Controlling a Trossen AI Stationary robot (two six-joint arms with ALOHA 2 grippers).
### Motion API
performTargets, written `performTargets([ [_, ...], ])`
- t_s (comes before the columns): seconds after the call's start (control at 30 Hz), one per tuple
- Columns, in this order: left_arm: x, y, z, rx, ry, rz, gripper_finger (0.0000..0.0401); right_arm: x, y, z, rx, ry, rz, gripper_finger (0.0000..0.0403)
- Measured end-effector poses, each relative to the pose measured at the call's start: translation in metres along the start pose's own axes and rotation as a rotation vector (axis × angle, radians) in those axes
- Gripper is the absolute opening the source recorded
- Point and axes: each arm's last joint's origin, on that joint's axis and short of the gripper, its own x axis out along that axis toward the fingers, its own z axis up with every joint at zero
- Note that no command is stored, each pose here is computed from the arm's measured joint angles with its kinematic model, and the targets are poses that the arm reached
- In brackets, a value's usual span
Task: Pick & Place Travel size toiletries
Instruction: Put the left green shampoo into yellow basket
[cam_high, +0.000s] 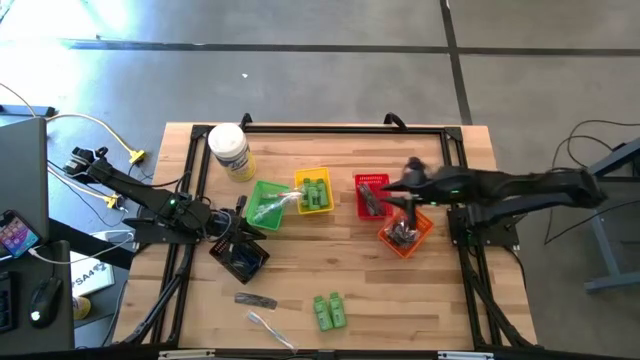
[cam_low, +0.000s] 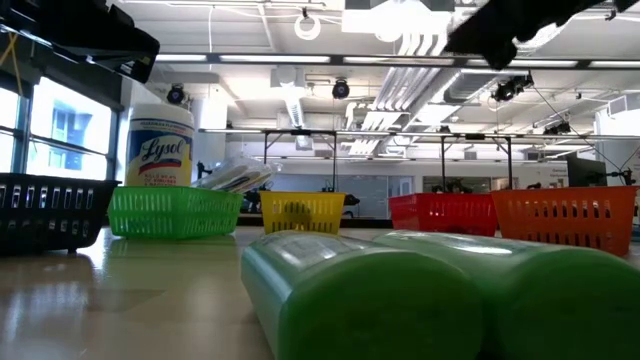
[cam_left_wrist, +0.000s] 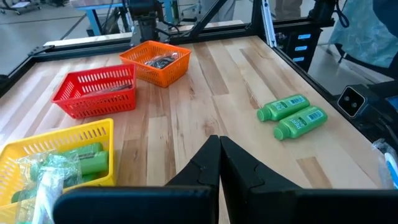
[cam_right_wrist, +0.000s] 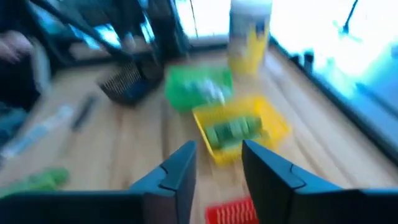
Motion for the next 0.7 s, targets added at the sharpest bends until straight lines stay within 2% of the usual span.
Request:
performTargets([
  [0.1, 0.0, 0.0, 0.0, 0.001, 0.0, 0.0, 0.0, -0.024, 0.002, -0.004, -0.018, -0.132, 0.061, 0.0094],
  [0.3, 0.0, 0.0, 0.0, 0.003, 0.0, 0.0, 0.0, -0.055, -0.004, -0.04, 0.004, -0.269, 0.124, 0.0016],
  [0.53, 0.0, 0.0, 0.0, 0.004, 0.003, 0.001, 0.0, -0.047, -0.006, -0.096, 0.016, -0.406, 0.219, 0.0004],
  [0.7, 0.0, 0.0, 0.0, 0.026, 0.001, 0.001, 0.0, -0.04, -0.004, -0.117, -0.014, -0.458, 0.303, 0.0004],
])
